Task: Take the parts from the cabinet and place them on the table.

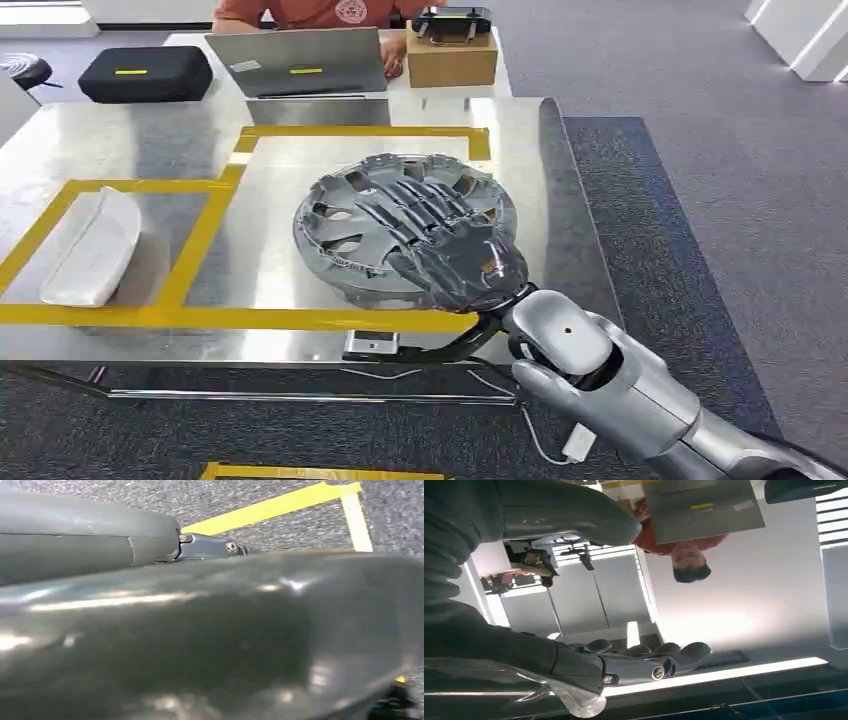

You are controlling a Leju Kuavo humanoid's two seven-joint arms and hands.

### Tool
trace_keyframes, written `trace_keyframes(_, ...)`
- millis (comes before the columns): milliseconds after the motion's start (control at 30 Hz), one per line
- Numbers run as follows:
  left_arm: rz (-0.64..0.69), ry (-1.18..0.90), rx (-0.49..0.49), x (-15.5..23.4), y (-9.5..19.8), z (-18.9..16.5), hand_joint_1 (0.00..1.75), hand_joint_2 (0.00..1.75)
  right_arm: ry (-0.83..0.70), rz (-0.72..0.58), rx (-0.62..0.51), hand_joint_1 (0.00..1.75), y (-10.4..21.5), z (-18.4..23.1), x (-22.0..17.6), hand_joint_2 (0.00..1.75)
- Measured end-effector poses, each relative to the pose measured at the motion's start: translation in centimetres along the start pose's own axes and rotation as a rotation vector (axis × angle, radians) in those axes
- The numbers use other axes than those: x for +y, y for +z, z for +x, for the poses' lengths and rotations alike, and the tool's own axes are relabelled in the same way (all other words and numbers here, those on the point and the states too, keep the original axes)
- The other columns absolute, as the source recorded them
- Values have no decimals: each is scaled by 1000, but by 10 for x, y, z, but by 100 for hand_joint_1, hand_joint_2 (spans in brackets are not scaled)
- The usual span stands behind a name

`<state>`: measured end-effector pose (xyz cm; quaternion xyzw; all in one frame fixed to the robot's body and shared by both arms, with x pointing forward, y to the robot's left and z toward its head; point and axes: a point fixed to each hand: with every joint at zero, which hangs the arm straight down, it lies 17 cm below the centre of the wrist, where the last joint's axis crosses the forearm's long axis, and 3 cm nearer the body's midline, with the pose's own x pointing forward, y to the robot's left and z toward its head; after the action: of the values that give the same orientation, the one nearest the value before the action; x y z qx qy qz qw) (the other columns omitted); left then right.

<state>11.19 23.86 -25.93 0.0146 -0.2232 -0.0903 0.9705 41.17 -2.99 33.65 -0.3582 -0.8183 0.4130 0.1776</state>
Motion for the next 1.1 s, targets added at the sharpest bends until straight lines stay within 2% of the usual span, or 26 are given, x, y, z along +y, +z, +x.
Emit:
trace_keyframes(533, 0, -5, -4, -11, 0, 4, 0, 0, -12, 20, 38, 0, 6, -8, 8, 175)
trace_keyframes(733, -5, 7, -11, -22, 0, 11, 0, 0, -48, 32, 87, 0, 10, -17, 14, 175)
trace_keyframes(1100, -3, 43, 13, -33, 4, 13, 0, 0, -139, 95, 305, 0, 75, -46, 53, 175)
